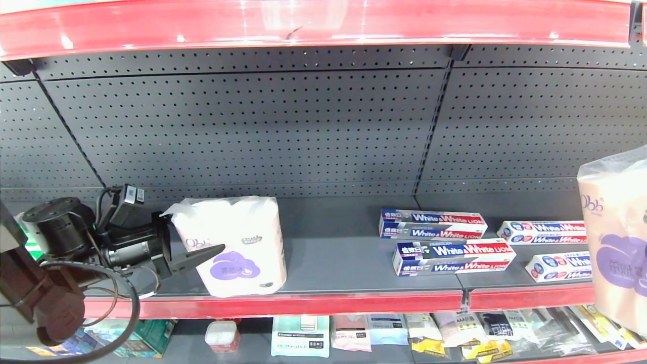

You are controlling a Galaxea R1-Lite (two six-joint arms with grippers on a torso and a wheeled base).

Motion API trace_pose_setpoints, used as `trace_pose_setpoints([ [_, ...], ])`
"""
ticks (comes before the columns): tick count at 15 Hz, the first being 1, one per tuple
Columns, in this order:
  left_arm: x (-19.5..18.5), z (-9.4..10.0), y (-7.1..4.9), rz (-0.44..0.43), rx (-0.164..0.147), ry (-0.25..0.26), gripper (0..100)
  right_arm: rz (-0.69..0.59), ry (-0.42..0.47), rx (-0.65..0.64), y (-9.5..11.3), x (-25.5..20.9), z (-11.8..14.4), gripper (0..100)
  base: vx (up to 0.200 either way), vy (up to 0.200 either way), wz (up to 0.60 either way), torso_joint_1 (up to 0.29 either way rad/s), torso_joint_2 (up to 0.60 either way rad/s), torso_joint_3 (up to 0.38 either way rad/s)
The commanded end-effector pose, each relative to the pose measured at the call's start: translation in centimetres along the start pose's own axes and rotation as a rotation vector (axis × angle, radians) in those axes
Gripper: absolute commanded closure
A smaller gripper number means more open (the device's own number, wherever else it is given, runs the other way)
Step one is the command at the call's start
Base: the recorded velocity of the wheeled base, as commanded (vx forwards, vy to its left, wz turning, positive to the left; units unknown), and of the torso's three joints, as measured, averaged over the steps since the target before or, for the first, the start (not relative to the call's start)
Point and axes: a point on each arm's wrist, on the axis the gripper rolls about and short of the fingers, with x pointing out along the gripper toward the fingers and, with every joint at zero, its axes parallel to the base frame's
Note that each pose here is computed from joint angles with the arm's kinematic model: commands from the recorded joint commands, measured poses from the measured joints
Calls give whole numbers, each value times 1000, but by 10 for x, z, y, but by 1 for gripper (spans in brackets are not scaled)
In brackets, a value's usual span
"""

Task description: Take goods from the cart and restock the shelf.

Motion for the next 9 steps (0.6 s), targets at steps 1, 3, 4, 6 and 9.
trace_pose_setpoints([
  [1,-1,6,-1,11,22,-7,0,0,-1,0,0,0,0,100,0,0,0,0,0,0],
  [3,-2,8,0,56,40,-7,0,0,-6,0,0,-1,0,100,0,0,0,0,0,0],
  [4,-3,8,0,80,57,-3,0,0,-6,0,0,-1,0,100,0,0,0,0,0,0],
  [6,-8,12,-3,94,65,-5,0,0,-6,0,0,-1,0,100,0,0,0,0,0,0],
  [9,-22,17,-17,123,55,1,0,-1,-10,0,0,-2,1,100,0,0,0,0,0,0],
])
